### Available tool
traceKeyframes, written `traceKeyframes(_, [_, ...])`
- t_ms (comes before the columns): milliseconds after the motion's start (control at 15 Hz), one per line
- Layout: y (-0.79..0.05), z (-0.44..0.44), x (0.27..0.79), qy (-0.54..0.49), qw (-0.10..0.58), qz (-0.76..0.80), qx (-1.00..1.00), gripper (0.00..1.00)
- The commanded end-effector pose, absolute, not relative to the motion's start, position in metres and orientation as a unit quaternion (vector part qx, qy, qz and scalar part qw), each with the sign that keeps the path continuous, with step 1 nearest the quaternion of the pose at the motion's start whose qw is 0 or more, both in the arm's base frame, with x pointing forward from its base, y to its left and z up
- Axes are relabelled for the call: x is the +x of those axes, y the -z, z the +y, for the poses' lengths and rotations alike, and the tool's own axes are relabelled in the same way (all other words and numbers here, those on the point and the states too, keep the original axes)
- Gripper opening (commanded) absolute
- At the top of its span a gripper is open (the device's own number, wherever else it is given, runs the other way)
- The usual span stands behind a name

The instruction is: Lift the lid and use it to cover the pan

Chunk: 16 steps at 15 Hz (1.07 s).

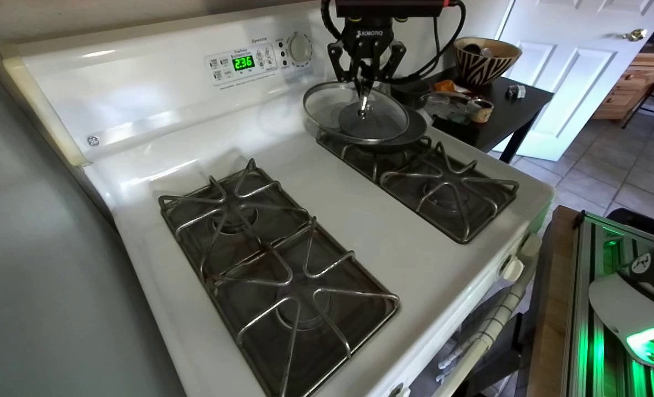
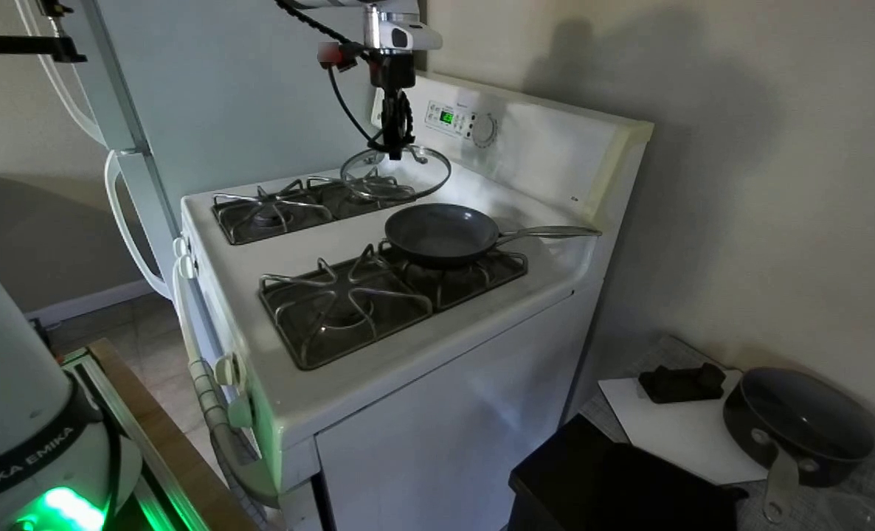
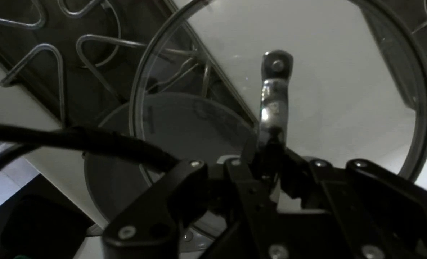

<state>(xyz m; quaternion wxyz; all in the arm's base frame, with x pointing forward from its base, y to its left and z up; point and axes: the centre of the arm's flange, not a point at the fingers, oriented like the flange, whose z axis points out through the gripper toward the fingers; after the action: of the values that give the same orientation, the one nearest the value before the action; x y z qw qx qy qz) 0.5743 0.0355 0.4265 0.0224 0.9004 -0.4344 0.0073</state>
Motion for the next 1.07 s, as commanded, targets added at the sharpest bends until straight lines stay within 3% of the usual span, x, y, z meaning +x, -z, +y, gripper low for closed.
traceKeyframes(0, [-0.427,0.019,0.595,0.000,0.030,-0.474,0.880,0.00])
traceKeyframes(1000, [-0.388,-0.040,0.597,0.020,0.027,-0.521,0.853,0.00])
